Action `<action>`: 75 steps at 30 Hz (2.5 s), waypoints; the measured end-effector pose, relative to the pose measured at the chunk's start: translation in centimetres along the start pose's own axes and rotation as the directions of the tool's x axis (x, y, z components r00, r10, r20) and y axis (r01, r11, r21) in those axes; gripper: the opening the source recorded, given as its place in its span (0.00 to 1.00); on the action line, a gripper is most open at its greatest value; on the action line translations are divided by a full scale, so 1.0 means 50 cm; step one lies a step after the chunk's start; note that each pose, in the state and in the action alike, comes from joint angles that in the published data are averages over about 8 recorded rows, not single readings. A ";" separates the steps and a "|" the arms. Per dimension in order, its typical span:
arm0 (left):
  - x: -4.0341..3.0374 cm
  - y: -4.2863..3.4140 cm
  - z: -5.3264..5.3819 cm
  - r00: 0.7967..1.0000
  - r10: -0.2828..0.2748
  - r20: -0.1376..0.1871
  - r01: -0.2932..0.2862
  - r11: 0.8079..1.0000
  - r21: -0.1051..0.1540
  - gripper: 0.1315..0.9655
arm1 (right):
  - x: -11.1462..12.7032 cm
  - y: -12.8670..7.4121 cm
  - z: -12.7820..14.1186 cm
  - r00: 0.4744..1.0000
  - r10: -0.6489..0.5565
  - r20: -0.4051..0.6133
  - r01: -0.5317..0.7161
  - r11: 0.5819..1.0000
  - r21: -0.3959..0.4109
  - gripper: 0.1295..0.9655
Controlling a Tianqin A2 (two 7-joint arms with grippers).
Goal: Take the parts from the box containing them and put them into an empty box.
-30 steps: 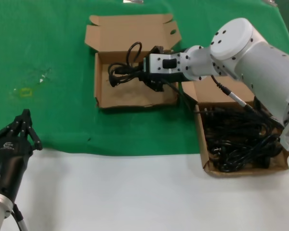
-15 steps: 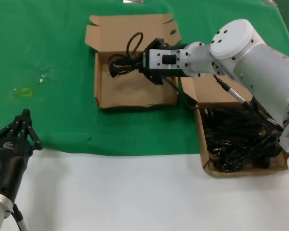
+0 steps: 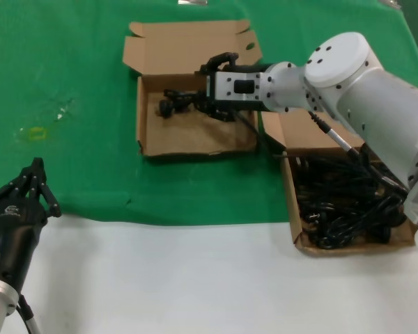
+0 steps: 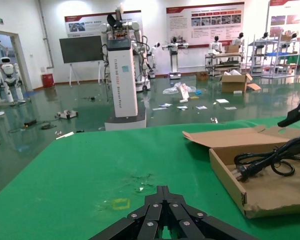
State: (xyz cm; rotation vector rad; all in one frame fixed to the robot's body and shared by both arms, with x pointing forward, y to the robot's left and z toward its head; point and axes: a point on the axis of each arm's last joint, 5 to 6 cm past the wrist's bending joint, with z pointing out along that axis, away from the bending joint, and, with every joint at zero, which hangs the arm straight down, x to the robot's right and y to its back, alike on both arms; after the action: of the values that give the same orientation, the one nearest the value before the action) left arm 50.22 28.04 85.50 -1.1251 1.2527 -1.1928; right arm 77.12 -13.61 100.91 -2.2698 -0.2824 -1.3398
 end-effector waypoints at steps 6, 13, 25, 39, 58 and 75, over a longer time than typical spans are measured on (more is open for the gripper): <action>0.000 0.000 0.000 1.000 0.000 0.000 0.000 1.000 0.000 0.01 | 0.005 0.000 -0.002 1.000 -0.004 -0.014 0.004 1.000 0.010 0.32; 0.000 0.000 0.000 1.000 0.000 0.000 0.000 1.000 0.000 0.02 | 0.007 0.000 -0.002 1.000 -0.004 -0.017 0.005 1.000 0.011 0.50; 0.000 0.000 0.000 1.000 0.000 0.000 0.000 1.000 0.000 0.11 | 0.001 -0.001 0.000 1.000 0.004 -0.016 -0.003 1.000 0.016 0.79; 0.000 0.000 0.000 1.000 0.000 0.000 0.000 1.000 0.000 0.32 | -0.136 -0.019 0.029 0.974 0.228 -0.004 -0.226 0.968 0.112 0.95; 0.000 0.000 0.000 1.000 0.000 0.000 0.000 1.000 0.000 0.81 | -0.313 -0.025 -0.006 0.794 0.606 -0.047 -0.584 0.783 0.214 1.00; 0.000 0.000 0.000 1.000 0.000 0.000 0.000 1.000 0.000 0.98 | -0.415 0.020 -0.112 0.537 0.825 -0.175 -0.780 0.564 0.271 1.00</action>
State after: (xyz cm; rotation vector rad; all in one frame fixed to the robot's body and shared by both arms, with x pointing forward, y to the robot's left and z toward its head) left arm 50.22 28.04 85.50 -1.1251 1.2527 -1.1928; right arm 62.93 -15.92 84.91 -1.6386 0.6883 -1.0228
